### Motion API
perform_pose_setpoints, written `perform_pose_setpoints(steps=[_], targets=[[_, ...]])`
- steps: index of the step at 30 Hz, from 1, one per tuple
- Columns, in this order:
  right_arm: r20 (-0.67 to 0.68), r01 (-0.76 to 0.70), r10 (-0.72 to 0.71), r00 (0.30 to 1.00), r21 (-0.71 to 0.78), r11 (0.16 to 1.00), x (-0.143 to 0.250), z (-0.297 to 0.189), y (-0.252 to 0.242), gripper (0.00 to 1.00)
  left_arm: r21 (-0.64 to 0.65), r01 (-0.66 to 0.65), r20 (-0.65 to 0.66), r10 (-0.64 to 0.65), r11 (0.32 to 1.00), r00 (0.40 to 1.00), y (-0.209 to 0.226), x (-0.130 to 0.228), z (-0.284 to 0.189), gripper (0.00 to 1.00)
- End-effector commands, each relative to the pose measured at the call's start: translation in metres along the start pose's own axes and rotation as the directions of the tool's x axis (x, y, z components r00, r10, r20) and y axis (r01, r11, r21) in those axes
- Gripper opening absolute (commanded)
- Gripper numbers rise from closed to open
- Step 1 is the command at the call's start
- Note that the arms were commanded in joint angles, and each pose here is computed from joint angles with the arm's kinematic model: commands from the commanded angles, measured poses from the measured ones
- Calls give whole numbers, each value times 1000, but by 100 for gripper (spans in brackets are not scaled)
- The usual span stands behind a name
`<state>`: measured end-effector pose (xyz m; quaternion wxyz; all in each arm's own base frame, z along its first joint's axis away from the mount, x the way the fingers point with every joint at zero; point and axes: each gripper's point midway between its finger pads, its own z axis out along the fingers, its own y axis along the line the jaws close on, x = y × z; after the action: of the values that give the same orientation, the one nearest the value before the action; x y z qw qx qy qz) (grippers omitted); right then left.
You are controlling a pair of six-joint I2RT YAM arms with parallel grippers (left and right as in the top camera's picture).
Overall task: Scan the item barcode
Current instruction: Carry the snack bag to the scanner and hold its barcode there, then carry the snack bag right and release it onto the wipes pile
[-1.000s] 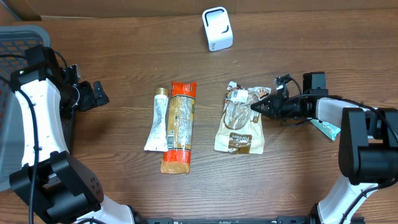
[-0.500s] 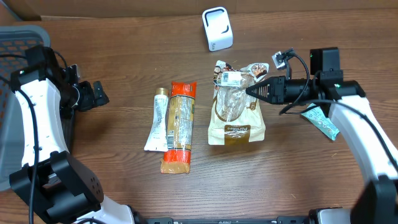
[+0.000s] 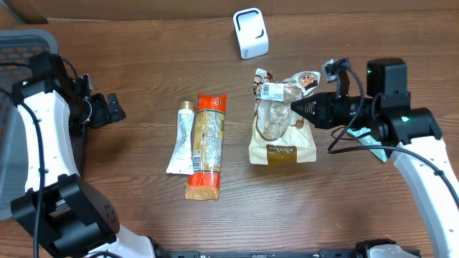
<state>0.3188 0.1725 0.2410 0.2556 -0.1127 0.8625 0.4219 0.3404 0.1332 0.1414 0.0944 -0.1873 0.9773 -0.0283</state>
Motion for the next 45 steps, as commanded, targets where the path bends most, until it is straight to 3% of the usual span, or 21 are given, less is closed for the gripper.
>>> perform_pose_setpoints(steps=[1, 8, 12, 18, 21, 28, 35, 42, 45], targets=[[72, 56, -77, 994, 259, 964, -31, -6, -12, 3, 3, 22, 7, -22, 1000, 1000, 2, -3, -1, 99], [46, 156, -247, 968, 660, 735, -103, -4, -28, 3, 3, 22, 7, -22, 1000, 1000, 2, -3, -1, 100], [-24, 214, -360, 933, 839, 500, -151, 20, -60, 4, 3, 22, 6, -22, 1000, 1000, 2, -3, -1, 100], [-245, 379, -541, 805, 913, 150, -188, 61, -94, 4, 3, 22, 6, -22, 1000, 1000, 2, -3, -1, 100], [-372, 494, -597, 710, 868, 47, -196, 89, -102, 4, 3, 22, 7, -22, 1000, 1000, 2, -3, -1, 100], [-537, 636, -667, 517, 762, -121, -210, 130, -115, 4, 3, 22, 6, -22, 1000, 1000, 2, -3, -1, 100], [-653, 719, -649, 392, 657, -227, -201, 159, -128, 4, 3, 22, 6, -22, 1000, 1000, 2, -3, -1, 99], [-720, 749, -619, 314, 588, -304, -195, 179, -142, 4, 3, 22, 6, -22, 1000, 1000, 2, -3, -1, 100], [-719, 744, -620, 313, 592, -310, -195, 180, -142, 4, 3, 22, 6, -22, 1000, 1000, 2, -3, -1, 100]])
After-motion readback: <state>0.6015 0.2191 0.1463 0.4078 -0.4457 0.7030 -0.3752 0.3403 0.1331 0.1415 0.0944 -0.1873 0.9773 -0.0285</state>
